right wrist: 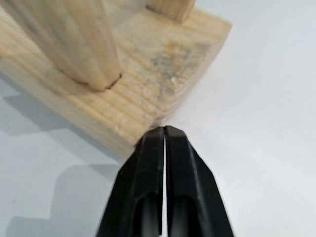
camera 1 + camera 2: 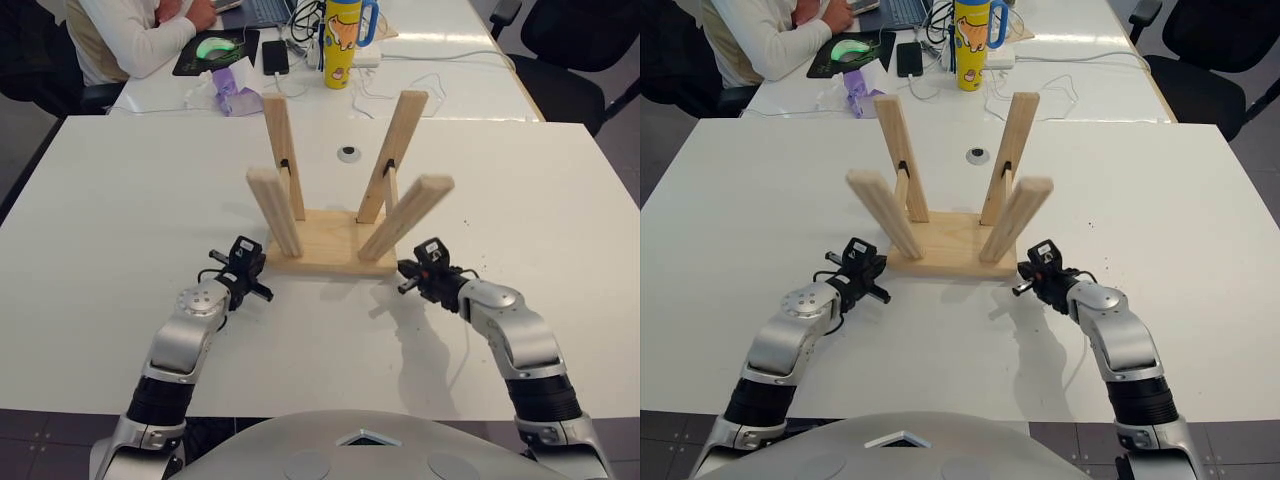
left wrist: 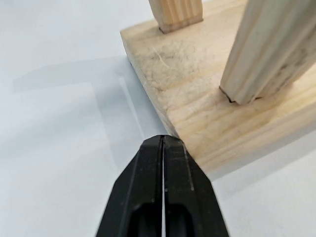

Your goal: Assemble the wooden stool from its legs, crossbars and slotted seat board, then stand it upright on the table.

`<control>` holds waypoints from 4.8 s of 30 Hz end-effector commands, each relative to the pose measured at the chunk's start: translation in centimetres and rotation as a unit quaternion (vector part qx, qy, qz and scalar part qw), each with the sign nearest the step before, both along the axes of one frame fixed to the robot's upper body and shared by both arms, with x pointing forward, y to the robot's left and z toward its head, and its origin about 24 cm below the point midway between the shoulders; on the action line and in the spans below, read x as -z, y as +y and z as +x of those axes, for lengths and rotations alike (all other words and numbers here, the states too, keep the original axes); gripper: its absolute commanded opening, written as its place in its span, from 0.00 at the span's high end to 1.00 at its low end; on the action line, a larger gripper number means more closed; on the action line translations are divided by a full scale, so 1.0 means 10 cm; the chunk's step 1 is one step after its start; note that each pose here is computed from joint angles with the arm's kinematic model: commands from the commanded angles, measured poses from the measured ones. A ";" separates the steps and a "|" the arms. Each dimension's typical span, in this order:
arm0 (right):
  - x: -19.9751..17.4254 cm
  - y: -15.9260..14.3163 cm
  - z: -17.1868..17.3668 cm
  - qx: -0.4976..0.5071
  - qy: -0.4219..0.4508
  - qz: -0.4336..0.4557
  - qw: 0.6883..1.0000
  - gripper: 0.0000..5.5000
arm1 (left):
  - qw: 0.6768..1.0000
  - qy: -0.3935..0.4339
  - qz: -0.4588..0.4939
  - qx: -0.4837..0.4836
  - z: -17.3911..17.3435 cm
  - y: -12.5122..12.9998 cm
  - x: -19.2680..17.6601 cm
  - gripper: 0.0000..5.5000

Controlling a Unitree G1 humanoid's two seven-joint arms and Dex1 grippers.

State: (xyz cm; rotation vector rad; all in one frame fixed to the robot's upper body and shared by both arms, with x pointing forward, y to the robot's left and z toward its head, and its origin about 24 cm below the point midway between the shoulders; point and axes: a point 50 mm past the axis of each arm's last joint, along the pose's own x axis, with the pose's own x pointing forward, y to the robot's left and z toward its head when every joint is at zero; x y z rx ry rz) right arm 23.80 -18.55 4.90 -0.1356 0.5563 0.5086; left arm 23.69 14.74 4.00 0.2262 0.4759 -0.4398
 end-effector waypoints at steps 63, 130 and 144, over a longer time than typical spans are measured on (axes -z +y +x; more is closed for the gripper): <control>0.28 0.41 0.36 0.032 -0.038 0.035 0.998 1.00 | 0.994 -0.083 -0.073 -0.017 0.47 -0.32 0.13 1.00; -0.57 0.51 0.64 0.039 -0.210 0.143 0.966 1.00 | 0.960 -0.230 -0.157 0.031 0.73 -0.47 -0.65 1.00; -1.17 0.47 0.68 0.064 -0.339 0.243 0.907 1.00 | 0.926 -0.328 -0.189 0.014 0.75 -0.38 -1.39 1.00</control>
